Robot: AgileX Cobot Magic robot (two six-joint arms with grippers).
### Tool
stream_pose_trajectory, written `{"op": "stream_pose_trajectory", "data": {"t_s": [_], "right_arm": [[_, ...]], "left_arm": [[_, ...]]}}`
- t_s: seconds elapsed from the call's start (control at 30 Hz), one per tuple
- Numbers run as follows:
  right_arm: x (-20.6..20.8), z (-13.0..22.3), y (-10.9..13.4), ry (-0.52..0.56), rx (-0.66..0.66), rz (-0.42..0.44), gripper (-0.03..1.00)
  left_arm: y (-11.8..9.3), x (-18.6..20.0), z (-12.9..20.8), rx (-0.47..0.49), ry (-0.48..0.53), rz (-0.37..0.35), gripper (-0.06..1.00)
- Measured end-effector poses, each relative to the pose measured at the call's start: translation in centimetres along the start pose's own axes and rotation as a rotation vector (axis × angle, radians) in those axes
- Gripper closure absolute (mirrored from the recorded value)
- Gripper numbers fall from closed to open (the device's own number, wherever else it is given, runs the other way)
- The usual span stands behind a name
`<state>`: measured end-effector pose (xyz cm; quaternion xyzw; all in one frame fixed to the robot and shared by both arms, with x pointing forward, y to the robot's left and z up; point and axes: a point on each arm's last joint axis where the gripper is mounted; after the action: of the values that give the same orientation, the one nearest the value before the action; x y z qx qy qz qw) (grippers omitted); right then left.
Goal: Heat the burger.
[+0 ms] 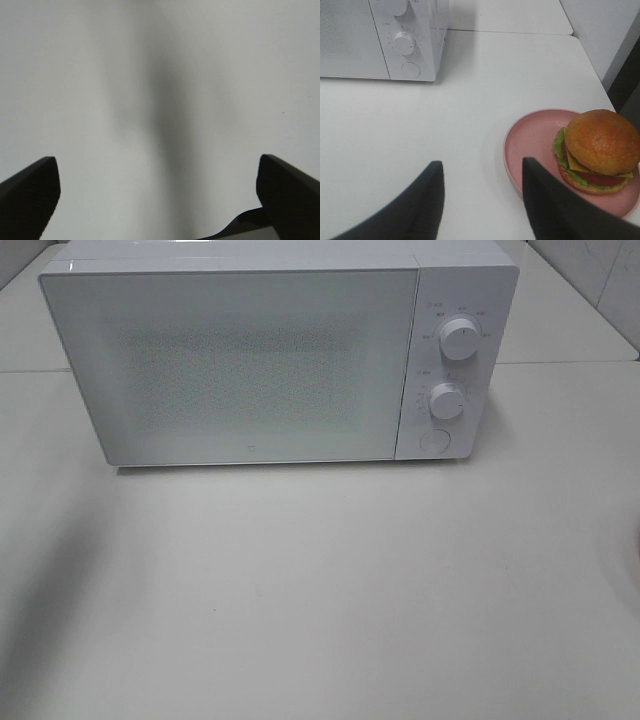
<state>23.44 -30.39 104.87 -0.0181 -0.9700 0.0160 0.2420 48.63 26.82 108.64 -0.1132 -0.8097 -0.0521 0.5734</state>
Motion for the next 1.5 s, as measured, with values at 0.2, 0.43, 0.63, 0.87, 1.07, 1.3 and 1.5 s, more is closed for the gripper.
{"op": "stream_pose_trajectory", "data": {"t_s": [0.2, 0.43, 0.63, 0.87, 1.07, 1.3, 1.5], "right_arm": [[0.0, 0.0, 0.0, 0.0, 0.0, 0.0, 0.46], [0.0, 0.0, 0.0, 0.0, 0.0, 0.0, 0.46], [0.0, 0.0, 0.0, 0.0, 0.0, 0.0, 0.46], [0.0, 0.0, 0.0, 0.0, 0.0, 0.0, 0.46], [0.0, 0.0, 0.0, 0.0, 0.0, 0.0, 0.46], [0.0, 0.0, 0.0, 0.0, 0.0, 0.0, 0.46], [0.0, 0.0, 0.0, 0.0, 0.0, 0.0, 0.46]], "left_arm": [[1.2, 0.1, 1.4, -0.011, 0.003, -0.011, -0.04], [2.4, 0.4, 6.5, 0.101, -0.019, -0.041, -0.04], [1.7, 1.1, 9.6, 0.121, -0.059, -0.052, -0.04], [-0.9, 2.6, 15.6, 0.118, -0.244, -0.048, -0.04], [-1.9, 2.6, 19.3, 0.087, -0.366, -0.107, -0.04], [-2.6, 3.6, 21.0, 0.065, -0.506, -0.146, -0.04], [-2.9, 4.3, 22.3, 0.045, -0.599, -0.191, -0.04]]}}
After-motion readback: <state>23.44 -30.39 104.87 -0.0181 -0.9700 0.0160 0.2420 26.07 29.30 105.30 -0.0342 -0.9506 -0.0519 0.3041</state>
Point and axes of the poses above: a point on each arm's last joint axis where the gripper is mounted, x pointing back along that axis away from the gripper, y along the wrist's bending axis when the last joint is at zero, z = x × y, and after that the axes turned 1 degree about -x, right-handed
